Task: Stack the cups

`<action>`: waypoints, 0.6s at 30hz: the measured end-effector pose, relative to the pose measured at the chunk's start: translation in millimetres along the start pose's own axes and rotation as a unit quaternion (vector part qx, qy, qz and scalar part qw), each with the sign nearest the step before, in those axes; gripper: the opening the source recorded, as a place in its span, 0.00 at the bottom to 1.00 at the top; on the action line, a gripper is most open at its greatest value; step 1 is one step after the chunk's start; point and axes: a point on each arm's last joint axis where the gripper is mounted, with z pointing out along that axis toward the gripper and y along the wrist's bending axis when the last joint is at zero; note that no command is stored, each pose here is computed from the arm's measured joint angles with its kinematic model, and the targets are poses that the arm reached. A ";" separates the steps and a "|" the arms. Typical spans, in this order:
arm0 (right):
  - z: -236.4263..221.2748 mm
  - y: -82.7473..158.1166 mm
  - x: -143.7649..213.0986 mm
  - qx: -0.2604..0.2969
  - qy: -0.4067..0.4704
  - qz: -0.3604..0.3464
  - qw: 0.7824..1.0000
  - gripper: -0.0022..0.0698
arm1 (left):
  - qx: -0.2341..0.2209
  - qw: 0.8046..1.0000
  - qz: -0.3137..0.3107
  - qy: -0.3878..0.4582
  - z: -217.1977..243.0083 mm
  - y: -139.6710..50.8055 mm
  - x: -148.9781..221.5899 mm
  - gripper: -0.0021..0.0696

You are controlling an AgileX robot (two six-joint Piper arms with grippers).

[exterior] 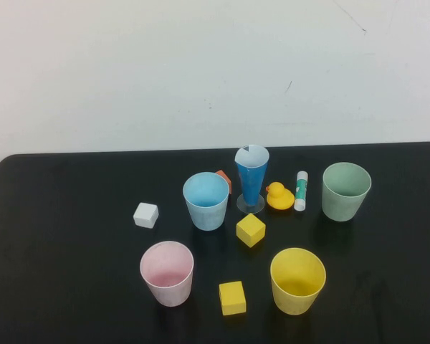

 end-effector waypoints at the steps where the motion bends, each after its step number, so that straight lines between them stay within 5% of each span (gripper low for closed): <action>1: -0.1 -1.0 -3.9 0.006 -0.021 -0.012 1.000 0.03 | 0.002 1.000 -0.001 -0.021 -0.1 -0.4 -3.8 0.03; 6: -0.2 -3.8 -7.4 0.021 -0.038 -0.024 0.999 0.03 | 0.003 0.999 -0.011 -0.038 -0.3 -0.5 -7.0 0.03; 14: 10.9 -11.8 -35.8 -0.019 0.137 -0.021 0.990 0.03 | -0.003 0.990 -0.012 0.144 19.8 -15.6 -45.1 0.03; 18: 21.0 -13.6 -41.8 -0.042 0.224 -0.021 0.973 0.03 | -0.016 0.964 0.003 0.265 43.5 -19.8 -50.4 0.03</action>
